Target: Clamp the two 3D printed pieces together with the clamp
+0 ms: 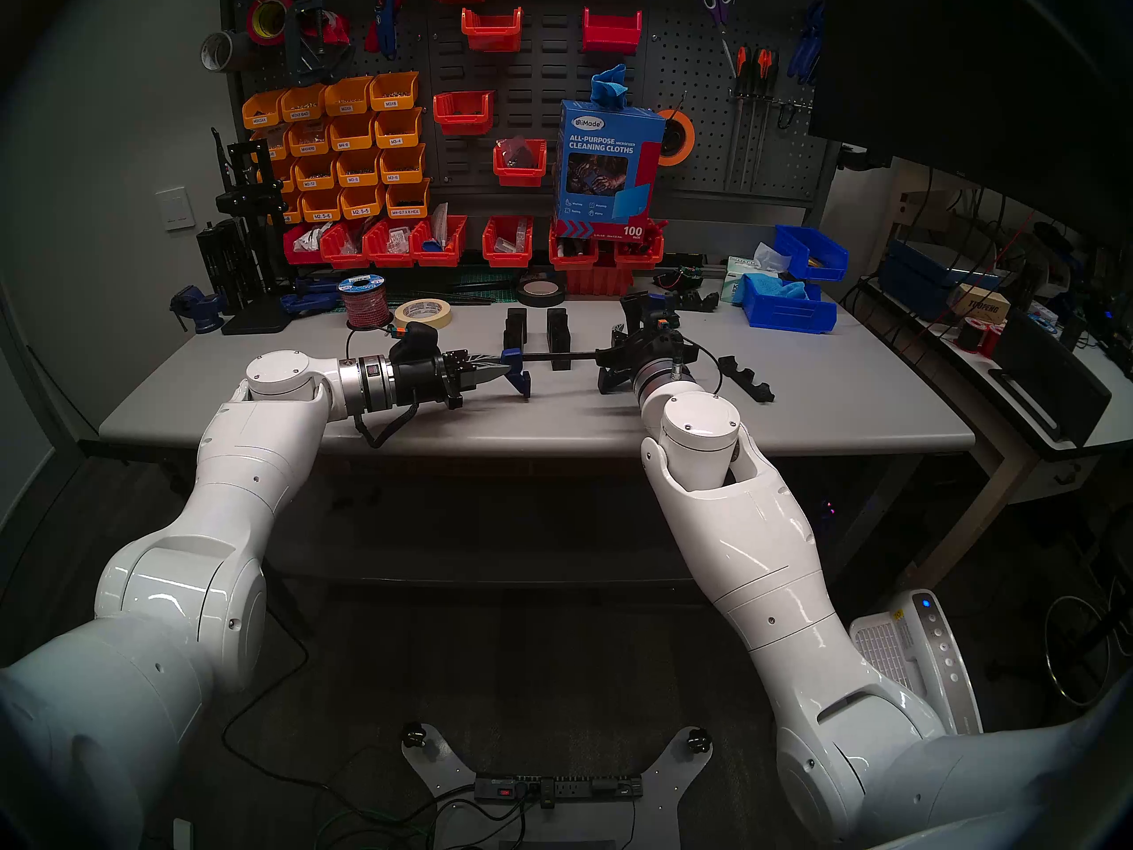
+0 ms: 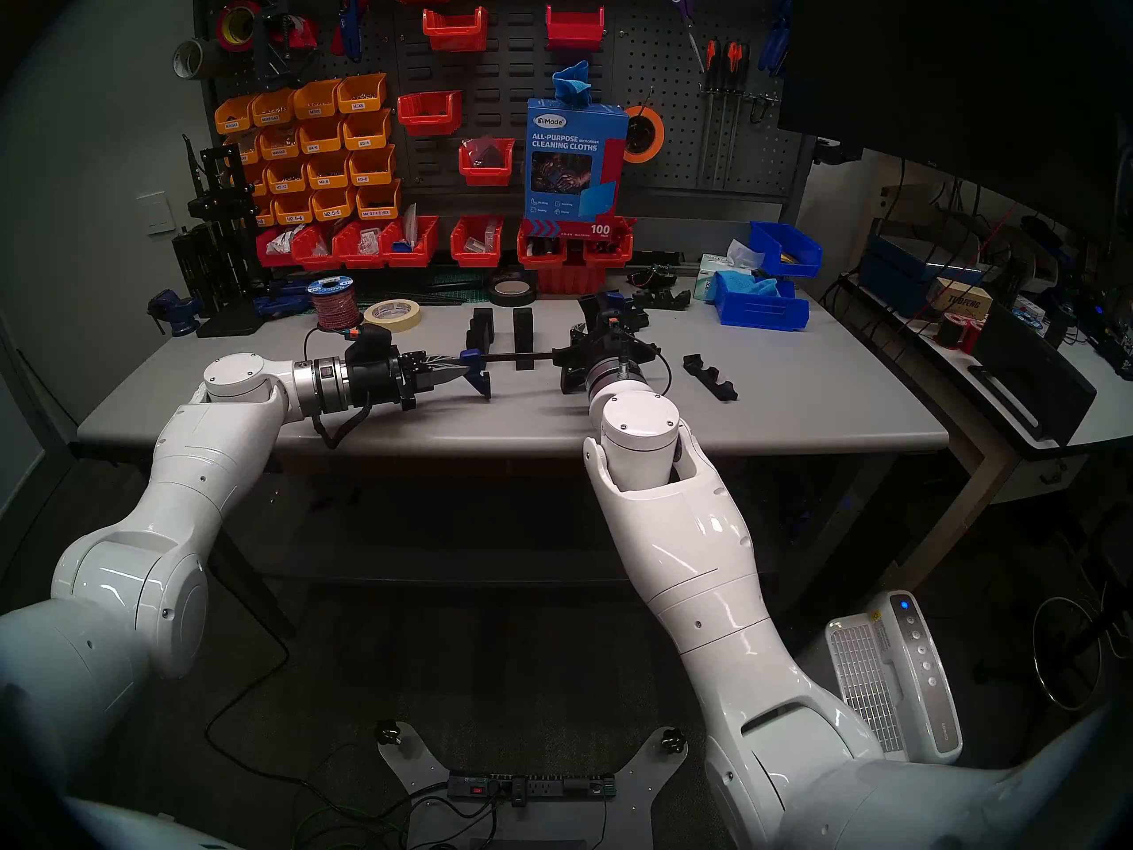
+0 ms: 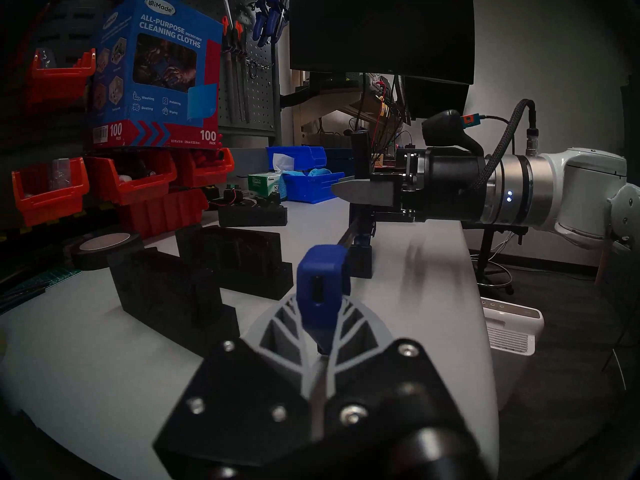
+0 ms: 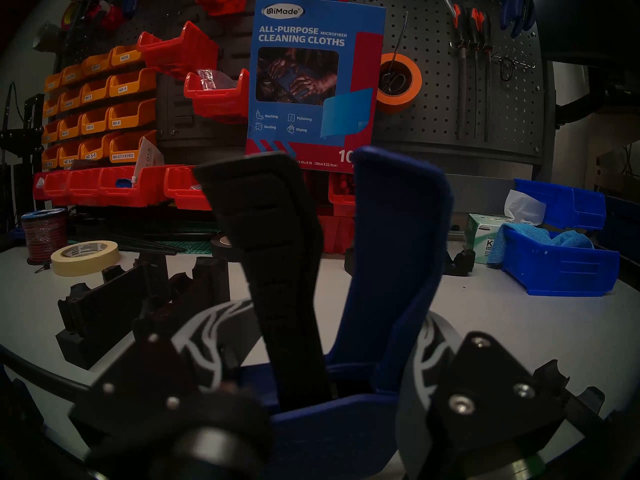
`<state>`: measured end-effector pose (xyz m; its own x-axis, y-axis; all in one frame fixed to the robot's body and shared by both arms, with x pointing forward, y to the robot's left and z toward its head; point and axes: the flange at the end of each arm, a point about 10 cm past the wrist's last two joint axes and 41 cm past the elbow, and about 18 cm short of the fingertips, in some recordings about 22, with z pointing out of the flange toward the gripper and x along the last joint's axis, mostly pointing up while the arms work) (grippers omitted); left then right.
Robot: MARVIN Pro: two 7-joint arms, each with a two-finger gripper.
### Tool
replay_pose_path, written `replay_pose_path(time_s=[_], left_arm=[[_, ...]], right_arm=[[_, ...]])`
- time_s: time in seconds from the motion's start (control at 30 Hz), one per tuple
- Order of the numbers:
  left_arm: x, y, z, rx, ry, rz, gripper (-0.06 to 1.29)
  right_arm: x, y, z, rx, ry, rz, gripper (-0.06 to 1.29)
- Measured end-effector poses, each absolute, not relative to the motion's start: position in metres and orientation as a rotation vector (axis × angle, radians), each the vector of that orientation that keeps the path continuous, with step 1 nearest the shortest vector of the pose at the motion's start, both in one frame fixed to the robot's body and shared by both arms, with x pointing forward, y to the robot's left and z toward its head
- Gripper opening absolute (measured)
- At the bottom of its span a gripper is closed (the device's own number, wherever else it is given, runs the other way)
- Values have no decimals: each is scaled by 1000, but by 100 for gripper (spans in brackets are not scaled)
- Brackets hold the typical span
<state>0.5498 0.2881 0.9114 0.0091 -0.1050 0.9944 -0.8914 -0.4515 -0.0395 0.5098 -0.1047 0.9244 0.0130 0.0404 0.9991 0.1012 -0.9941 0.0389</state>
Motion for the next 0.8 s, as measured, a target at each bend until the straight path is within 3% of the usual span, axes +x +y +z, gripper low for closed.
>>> replay_pose_path(time_s=[0.8], left_arm=[[563,303,920,1685,-1015,1570,2]], right_arm=[[529,-89,930,-2186,-188,-2162,58]])
